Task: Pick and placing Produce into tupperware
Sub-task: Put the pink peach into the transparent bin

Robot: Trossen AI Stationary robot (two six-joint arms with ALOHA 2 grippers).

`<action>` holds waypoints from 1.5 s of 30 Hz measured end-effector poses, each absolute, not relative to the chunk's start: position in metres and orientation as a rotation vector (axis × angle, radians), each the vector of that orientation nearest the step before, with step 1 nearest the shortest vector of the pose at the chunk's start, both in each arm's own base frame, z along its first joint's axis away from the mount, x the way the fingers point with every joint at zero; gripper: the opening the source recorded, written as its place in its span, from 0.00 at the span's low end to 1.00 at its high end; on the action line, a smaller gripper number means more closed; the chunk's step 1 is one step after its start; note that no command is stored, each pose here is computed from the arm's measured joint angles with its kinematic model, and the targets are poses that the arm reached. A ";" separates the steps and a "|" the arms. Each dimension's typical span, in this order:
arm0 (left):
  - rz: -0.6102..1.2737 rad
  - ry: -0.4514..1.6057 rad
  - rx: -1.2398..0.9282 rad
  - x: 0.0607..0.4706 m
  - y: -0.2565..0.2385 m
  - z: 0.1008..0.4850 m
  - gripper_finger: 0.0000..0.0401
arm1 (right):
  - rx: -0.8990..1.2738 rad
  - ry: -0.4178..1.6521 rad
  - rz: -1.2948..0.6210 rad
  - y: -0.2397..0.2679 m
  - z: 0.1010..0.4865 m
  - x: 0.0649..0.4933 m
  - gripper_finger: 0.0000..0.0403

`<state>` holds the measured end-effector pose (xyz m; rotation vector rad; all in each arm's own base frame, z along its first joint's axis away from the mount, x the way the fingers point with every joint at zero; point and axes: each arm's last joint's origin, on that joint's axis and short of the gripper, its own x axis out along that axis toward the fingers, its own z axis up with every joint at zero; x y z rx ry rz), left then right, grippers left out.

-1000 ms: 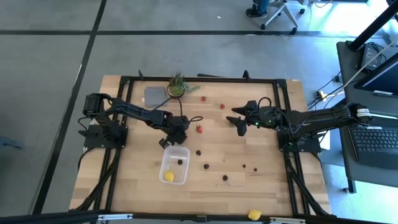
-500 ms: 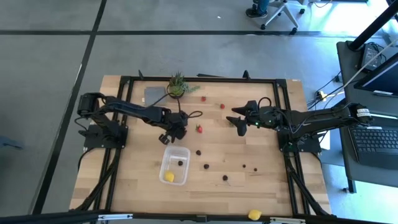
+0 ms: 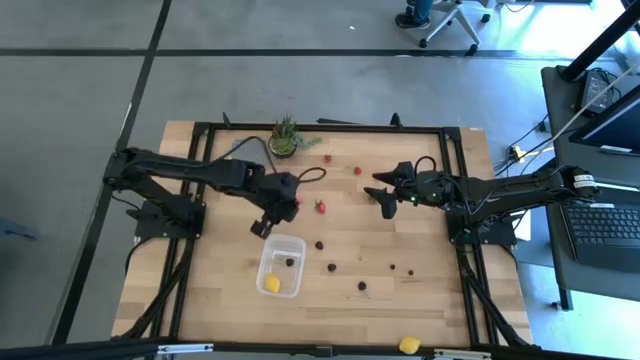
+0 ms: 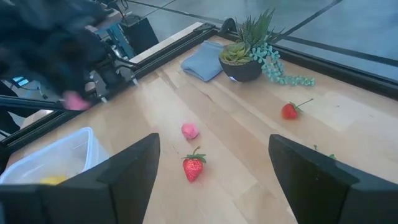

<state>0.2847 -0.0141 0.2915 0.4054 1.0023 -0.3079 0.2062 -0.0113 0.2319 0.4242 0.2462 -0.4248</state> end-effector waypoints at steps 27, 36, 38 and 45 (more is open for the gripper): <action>-0.182 1.313 0.222 0.314 -0.123 0.213 0.24 | 0.421 0.247 -0.424 -0.011 0.232 0.206 0.75; -0.176 1.339 0.231 0.318 -0.124 0.201 0.29 | 0.421 0.246 -0.424 -0.011 0.232 0.206 0.75; -0.180 1.336 0.233 0.317 -0.124 0.203 0.30 | 0.421 0.246 -0.424 -0.011 0.232 0.206 0.75; -0.189 1.352 0.167 0.316 -0.119 0.208 0.43 | 0.421 0.247 -0.424 -0.011 0.232 0.206 0.75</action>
